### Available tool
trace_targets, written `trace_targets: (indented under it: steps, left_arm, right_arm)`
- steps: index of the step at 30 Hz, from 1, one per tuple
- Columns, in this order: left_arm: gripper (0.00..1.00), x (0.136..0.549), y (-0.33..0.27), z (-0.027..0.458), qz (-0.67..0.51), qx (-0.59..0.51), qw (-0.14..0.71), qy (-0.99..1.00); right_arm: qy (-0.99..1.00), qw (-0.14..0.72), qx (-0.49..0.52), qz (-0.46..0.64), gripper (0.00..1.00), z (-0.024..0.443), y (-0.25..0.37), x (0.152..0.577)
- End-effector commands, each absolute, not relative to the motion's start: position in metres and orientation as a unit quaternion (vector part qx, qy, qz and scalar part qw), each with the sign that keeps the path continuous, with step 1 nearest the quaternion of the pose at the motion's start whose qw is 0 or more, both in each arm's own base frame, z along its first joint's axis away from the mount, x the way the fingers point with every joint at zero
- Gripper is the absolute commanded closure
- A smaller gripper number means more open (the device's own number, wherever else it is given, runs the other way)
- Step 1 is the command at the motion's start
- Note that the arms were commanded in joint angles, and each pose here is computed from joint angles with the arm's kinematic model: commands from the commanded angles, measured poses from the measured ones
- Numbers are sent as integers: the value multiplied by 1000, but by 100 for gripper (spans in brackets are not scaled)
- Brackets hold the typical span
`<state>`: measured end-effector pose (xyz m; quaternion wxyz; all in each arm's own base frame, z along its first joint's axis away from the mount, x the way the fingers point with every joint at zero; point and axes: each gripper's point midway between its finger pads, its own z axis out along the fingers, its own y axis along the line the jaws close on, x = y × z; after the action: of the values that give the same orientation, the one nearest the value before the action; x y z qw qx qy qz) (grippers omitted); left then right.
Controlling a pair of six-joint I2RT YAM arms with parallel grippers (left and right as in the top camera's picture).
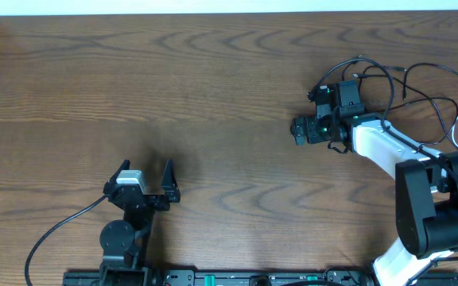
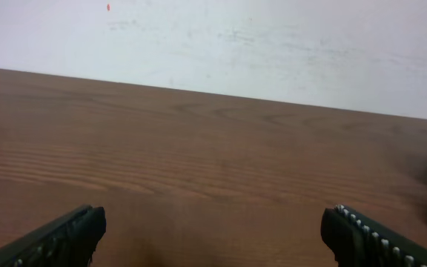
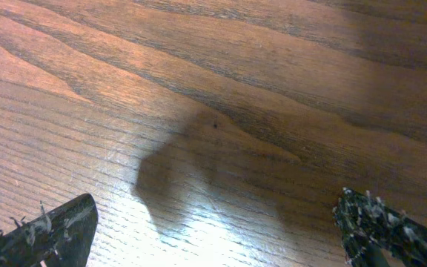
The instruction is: Untangle cables
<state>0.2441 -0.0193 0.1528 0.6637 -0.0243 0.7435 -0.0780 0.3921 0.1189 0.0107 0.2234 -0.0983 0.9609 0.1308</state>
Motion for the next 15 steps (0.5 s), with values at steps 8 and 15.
trace_targets:
  steps: [8,15]
  left_arm:
    - [2,243,-23,138,-81,-13,647,758]
    - [2,243,-23,138,-81,-13,647,758]
  right_arm:
    - [960,222,-106,135,1,12,122,388]
    - [961,218,-104,132,1,8,120,387]
